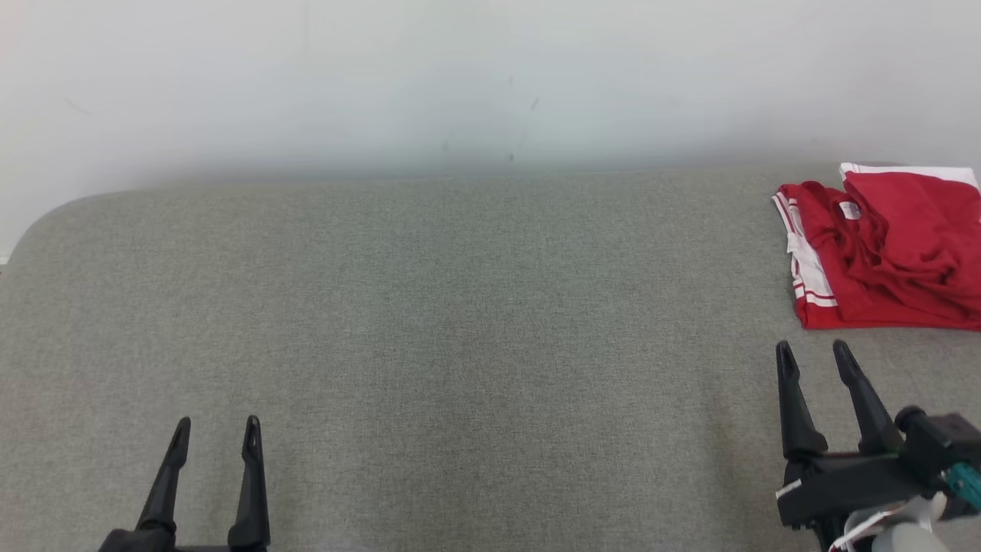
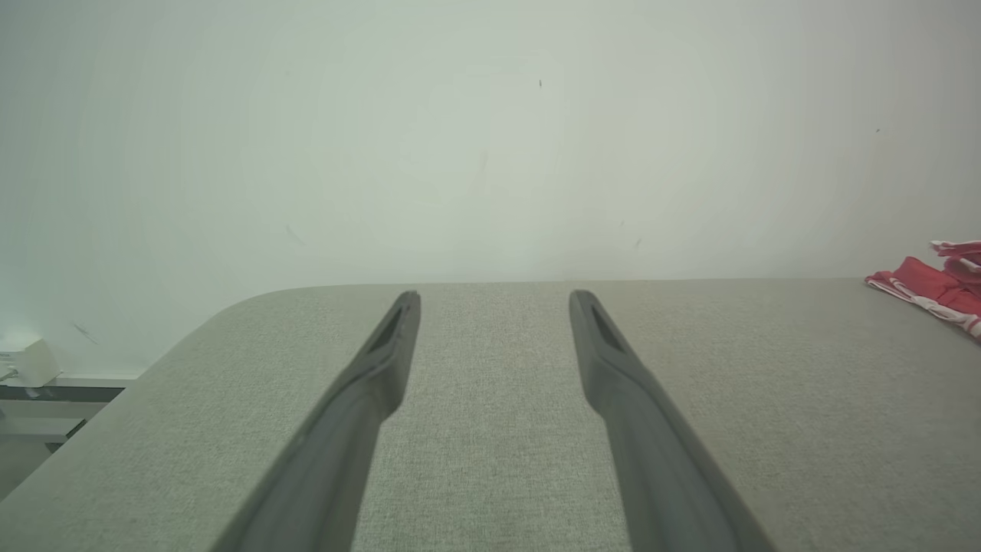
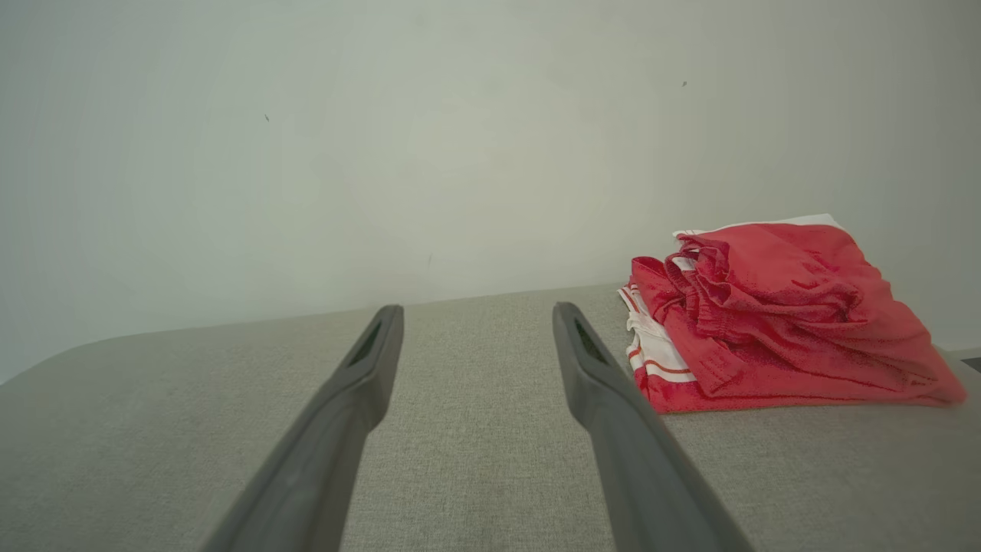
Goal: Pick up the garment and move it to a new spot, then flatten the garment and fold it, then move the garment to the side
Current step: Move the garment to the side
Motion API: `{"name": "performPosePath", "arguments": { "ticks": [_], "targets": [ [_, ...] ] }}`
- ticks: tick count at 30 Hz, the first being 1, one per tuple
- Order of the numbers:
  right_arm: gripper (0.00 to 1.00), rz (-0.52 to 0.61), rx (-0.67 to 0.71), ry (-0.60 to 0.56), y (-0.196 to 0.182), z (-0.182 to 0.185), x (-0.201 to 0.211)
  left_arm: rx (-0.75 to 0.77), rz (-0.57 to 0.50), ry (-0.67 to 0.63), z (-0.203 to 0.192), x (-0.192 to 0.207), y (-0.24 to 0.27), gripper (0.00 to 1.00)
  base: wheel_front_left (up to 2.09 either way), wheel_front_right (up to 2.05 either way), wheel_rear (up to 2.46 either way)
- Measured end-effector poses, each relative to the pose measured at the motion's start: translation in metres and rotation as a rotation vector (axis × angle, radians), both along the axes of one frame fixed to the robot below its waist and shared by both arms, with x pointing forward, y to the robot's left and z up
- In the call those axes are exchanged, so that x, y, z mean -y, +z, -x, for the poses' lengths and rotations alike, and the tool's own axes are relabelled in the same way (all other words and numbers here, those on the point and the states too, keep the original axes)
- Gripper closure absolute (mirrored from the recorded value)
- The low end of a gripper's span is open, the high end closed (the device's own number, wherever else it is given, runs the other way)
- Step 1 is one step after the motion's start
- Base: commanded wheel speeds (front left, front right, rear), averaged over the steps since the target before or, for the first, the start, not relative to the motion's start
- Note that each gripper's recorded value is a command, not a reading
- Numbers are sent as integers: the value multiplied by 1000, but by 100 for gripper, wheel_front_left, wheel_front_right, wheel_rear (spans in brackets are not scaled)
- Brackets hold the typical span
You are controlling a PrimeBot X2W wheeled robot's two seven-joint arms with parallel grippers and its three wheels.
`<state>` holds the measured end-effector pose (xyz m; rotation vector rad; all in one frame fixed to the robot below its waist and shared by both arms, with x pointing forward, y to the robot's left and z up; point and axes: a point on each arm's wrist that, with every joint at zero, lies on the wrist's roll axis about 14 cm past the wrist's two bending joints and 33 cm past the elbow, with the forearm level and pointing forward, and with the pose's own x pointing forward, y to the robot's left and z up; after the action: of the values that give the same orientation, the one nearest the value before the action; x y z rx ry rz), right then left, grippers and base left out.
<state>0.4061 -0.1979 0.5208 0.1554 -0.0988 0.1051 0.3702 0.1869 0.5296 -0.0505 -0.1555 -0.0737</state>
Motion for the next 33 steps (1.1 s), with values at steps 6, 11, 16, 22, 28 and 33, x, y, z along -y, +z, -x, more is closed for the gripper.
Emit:
{"name": "performPosePath", "arguments": {
  "ticks": [6, 11, 16, 22, 28, 33],
  "targets": [
    [0, -51, -44, -28, -17, 20, -4, -12, 8, 13, 7, -2, -4, 0, 0, 0, 0],
    [0, -57, -72, -32, -27, 32, -9, -42, 16, 9, 9, 0, -13, 0, 0, 0, 0],
    [0, -57, -95, -35, -35, 40, -13, -62, 25, 14, 11, -1, -20, 0, 0, 0, 0],
    [0, -60, -101, -30, -36, 46, -18, -95, 29, 23, 18, -3, -30, 0, 0, 0, 0],
    [0, -49, -102, -21, -35, 46, -21, -111, 25, 16, 20, -1, -36, 0, 0, 0, 0],
    [0, -44, -98, -16, -32, 46, -22, -116, 19, 13, 21, -1, -37, 0, 0, 0, 0]
  ]
}}
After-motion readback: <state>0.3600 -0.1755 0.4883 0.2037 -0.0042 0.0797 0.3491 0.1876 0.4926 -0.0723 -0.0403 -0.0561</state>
